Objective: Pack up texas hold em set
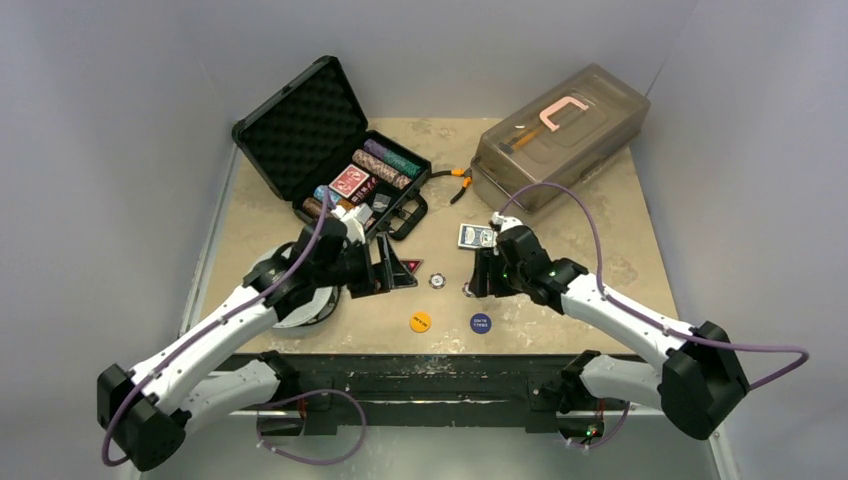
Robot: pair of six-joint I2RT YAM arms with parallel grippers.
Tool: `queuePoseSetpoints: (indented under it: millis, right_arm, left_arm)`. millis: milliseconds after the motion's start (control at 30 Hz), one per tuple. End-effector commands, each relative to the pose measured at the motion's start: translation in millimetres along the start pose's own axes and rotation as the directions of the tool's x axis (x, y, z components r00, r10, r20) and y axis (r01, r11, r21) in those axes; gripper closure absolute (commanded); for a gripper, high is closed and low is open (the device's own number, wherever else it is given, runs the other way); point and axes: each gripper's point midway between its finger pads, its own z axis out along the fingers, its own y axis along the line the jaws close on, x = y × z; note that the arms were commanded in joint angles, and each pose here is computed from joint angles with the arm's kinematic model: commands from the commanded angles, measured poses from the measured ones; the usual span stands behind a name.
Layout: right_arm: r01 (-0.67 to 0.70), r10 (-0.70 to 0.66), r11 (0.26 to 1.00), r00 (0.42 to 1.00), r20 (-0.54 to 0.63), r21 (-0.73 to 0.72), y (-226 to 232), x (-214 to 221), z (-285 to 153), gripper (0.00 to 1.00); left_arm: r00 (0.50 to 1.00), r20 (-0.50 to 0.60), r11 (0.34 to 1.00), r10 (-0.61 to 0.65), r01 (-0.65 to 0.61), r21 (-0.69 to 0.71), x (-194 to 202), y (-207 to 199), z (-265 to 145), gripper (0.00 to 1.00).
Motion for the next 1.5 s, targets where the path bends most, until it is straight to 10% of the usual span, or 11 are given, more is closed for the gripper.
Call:
queuePoseSetpoints:
  millis: [0, 267, 700, 967, 1200, 1467]
  right_arm:
    - [0.27, -0.187, 0.878, 0.954, 0.235, -0.396, 96, -47, -41, 0.86]
    - [0.441, -0.285, 0.708, 0.893, 0.349, -0.551, 150, -50, -70, 0.91]
    - [0.506, -0.319, 0.643, 0.859, 0.4, -0.575, 169, -50, -77, 0.96]
    - [0.513, -0.322, 0.655, 0.853, 0.41, -0.555, 172, -55, -73, 0.95]
    - [0.339, -0.233, 0.893, 0.911, 0.341, -0.296, 120, -76, -49, 0.03]
    - [0.202, -0.168, 0.974, 0.949, 0.267, -0.103, 70, -81, -35, 0.01]
  left_arm:
    - [0.999, -0.004, 0.981, -0.048, 0.048, 0.19, -32, -44, 13, 0.22]
    - [0.984, -0.181, 0.973, 0.001, 0.041, 0.227, -28, -44, 41, 0.4]
    - [0.955, -0.296, 0.971, 0.024, 0.048, 0.234, -8, -38, 61, 0.52]
    - [0.948, -0.316, 0.968, 0.031, 0.05, 0.245, -6, -44, 65, 0.99]
    - [0.997, -0.029, 0.995, -0.077, 0.075, -0.058, -80, 14, 50, 1.0]
    - [0.811, 0.566, 0.963, -0.144, 0.248, -0.111, -249, 80, 42, 1.0]
